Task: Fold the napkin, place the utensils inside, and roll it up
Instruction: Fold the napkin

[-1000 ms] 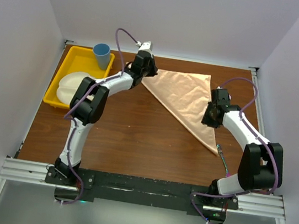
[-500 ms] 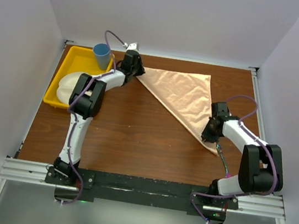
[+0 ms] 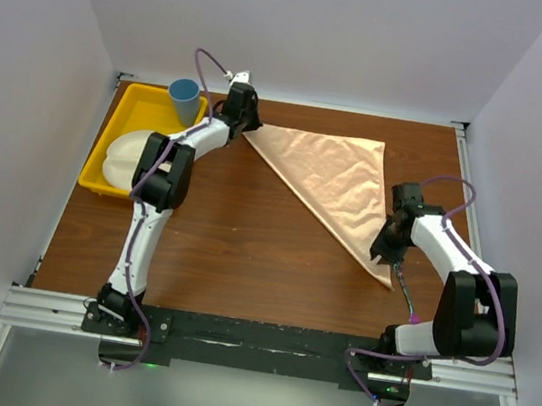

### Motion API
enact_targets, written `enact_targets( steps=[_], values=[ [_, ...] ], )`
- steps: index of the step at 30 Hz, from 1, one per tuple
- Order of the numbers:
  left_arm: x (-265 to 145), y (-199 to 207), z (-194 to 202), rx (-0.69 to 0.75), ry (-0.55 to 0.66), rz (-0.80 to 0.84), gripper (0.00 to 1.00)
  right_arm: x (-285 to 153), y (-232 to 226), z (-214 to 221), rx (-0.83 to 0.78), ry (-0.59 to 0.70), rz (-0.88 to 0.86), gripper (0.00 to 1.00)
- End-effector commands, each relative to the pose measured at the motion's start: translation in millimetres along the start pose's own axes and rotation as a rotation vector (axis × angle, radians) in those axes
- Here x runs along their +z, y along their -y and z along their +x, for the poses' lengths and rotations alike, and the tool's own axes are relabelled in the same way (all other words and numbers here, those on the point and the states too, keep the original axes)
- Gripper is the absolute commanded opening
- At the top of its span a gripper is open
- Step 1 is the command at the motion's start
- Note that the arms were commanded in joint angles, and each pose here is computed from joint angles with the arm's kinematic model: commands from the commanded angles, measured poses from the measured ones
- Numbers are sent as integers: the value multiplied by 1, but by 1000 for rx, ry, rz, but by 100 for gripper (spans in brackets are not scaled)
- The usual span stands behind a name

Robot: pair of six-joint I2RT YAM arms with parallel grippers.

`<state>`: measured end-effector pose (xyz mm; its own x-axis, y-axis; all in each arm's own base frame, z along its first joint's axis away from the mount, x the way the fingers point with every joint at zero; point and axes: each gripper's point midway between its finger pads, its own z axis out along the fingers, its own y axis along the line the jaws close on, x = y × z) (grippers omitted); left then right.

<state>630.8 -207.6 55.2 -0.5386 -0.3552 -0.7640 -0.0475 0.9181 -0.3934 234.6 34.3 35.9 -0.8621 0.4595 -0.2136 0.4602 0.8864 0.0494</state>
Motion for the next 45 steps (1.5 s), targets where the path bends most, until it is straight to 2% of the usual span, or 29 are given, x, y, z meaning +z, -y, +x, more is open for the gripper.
enact_targets(
  steps=[1,7,12,16,19,23,26,27,32,33,34,35,36,37,38,39,41,42,44,45],
  values=[
    [-14,-9,-23,32,22,-31,0,-18,26,-20,28,33,66,28],
    [-5,-22,-25,25,16,-47,0,-7,35,-1,57,-40,80,30],
    [2,-37,-21,18,10,-85,0,5,43,16,120,-99,91,28],
    [10,-57,-13,35,2,-131,0,13,46,25,151,-143,107,22],
    [13,-64,-11,22,-13,-132,0,13,44,28,139,-171,95,10],
    [8,-55,-24,37,2,-114,0,-6,44,9,103,-97,91,6],
    [0,-47,-37,40,14,-99,0,-14,44,3,71,-70,81,12],
    [-6,-45,-44,45,23,-103,0,-17,43,-3,49,-67,79,20],
    [-22,-34,-57,60,27,-75,0,-22,23,-42,-6,-7,27,40],
    [-28,-27,-62,56,29,-44,2,-27,11,-65,-8,50,-8,45],
    [-30,-25,-55,52,10,-33,5,-27,2,-74,-11,55,-39,53],
    [-33,-20,-55,45,6,-12,7,-19,-5,-84,-10,49,-51,57],
    [-40,-7,-56,50,0,27,11,-22,-22,-112,-7,114,-96,58],
    [-43,-6,-49,53,-17,30,14,-19,-28,-126,-1,136,-110,60],
    [-48,5,-44,50,-39,73,16,-3,-39,-133,1,107,-131,61],
    [-60,15,-41,49,-52,95,21,-11,-54,-163,9,174,-169,61],
    [-78,30,-37,41,-72,136,27,-6,-69,-187,9,202,-201,62],
    [-100,45,-31,49,-90,175,34,-2,-78,-208,-4,239,-213,63],
    [-124,57,-22,63,-111,203,40,6,-82,-227,-7,265,-201,64],
    [-149,65,-12,78,-127,223,45,14,-90,-241,-22,287,-217,64]
  ],
)
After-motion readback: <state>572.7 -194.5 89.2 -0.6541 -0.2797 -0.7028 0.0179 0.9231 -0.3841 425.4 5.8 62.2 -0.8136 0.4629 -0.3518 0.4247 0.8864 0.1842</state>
